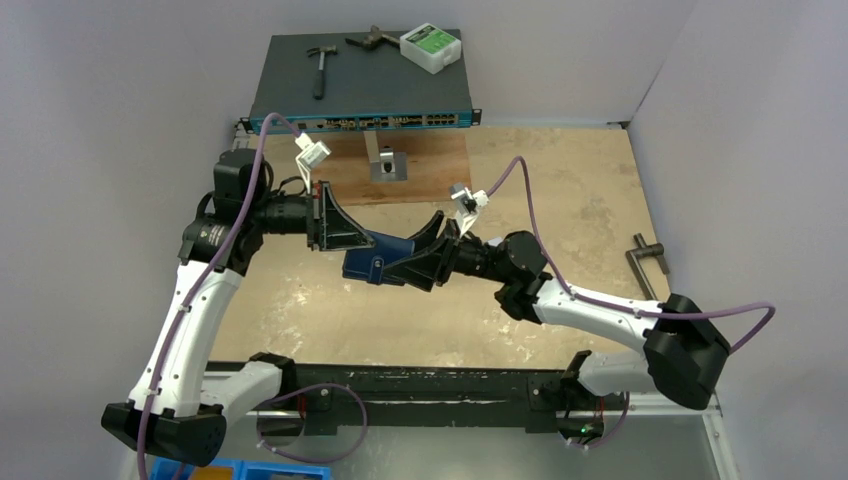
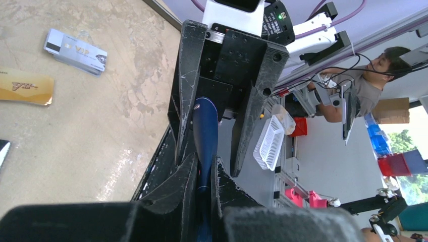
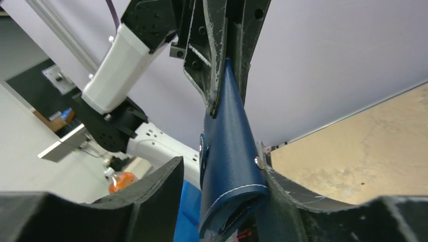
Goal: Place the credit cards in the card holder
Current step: Place the card holder at the center of the board.
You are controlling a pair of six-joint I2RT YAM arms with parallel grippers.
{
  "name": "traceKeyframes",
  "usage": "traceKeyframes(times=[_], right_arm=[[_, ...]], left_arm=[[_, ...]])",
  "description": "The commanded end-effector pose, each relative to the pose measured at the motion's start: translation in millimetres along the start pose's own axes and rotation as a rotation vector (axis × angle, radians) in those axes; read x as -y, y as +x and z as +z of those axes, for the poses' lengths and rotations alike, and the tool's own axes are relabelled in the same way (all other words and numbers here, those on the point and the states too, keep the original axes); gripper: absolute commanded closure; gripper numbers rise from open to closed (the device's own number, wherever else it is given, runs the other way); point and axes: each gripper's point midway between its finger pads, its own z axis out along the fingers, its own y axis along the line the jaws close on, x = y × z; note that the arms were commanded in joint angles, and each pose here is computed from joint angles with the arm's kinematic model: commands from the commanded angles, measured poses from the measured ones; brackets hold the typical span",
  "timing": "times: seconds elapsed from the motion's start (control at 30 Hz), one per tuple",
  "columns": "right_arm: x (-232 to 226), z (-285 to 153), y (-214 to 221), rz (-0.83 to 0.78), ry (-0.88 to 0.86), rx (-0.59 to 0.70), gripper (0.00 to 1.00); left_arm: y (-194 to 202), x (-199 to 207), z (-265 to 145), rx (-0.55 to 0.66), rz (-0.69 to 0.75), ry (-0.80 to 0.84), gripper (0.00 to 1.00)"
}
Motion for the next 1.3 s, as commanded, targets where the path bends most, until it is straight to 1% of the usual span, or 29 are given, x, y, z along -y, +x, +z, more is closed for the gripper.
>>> traceKeyframes(times=[0.0, 0.07, 0.1, 0.13, 0.17, 0.2, 0.23, 0.27, 0.3, 0.4, 0.5, 0.57, 0.67, 0.73, 0.93, 1.03, 1.17, 1.27], right_arm=[[-18, -4, -18, 0.004, -0.062, 0.041, 0.61], [-9, -11, -20, -0.012, -0.008, 0.033, 0.86], [-5, -15, -22, -0.033, 0.022, 0.024, 0.96], [-5, -19, -25, -0.065, 0.045, 0.014, 1.00], [3, -22, -20, -0.083, 0.092, -0.032, 1.00], [1, -21, -23, -0.132, 0.094, -0.059, 1.00], [3, -21, -20, -0.171, 0.104, -0.112, 1.00], [8, -22, -11, -0.180, 0.123, -0.192, 1.00], [11, -22, -7, -0.198, 0.131, -0.252, 1.00], [8, -20, 10, -0.206, 0.074, -0.430, 1.00], [8, -17, 26, -0.225, 0.067, -0.568, 1.00], [10, -14, 37, -0.245, 0.083, -0.643, 1.00], [15, -11, 48, -0.271, 0.104, -0.730, 1.00], [18, -10, 53, -0.292, 0.104, -0.774, 1.00], [14, -12, 56, -0.330, 0.107, -0.825, 1.00], [7, -9, 52, -0.341, 0.080, -0.819, 1.00], [-8, -1, 48, -0.350, 0.032, -0.806, 1.00], [-19, 4, 51, -0.341, -0.019, -0.814, 1.00]], left_arm=[[-4, 7, -1, 0.025, 0.072, 0.007, 0.95], [0, 7, -3, 0.008, 0.087, -0.002, 0.84], [2, 8, -4, -0.004, 0.089, 0.002, 0.76], [4, 9, -5, -0.016, 0.097, 0.005, 0.67], [9, 10, -6, -0.036, 0.087, 0.007, 0.59], [10, 12, -7, -0.044, 0.102, 0.015, 0.51], [12, 12, -7, -0.056, 0.107, 0.022, 0.40], [15, 13, -8, -0.074, 0.098, 0.029, 0.30], [16, 13, -8, -0.084, 0.110, 0.036, 0.22], [17, 5, -7, -0.119, 0.124, 0.036, 0.13], [23, -9, -5, -0.168, 0.190, 0.012, 0.11], [31, -17, -5, -0.205, 0.208, 0.004, 0.11], [45, -23, -5, -0.258, 0.234, 0.021, 0.13], [54, -19, -7, -0.279, 0.249, 0.049, 0.16], [74, -15, -16, -0.350, 0.293, 0.076, 0.22], [83, -18, -19, -0.374, 0.290, 0.076, 0.24], [86, -29, -17, -0.364, 0.317, 0.043, 0.26], [78, -39, -13, -0.321, 0.355, -0.005, 0.35]])
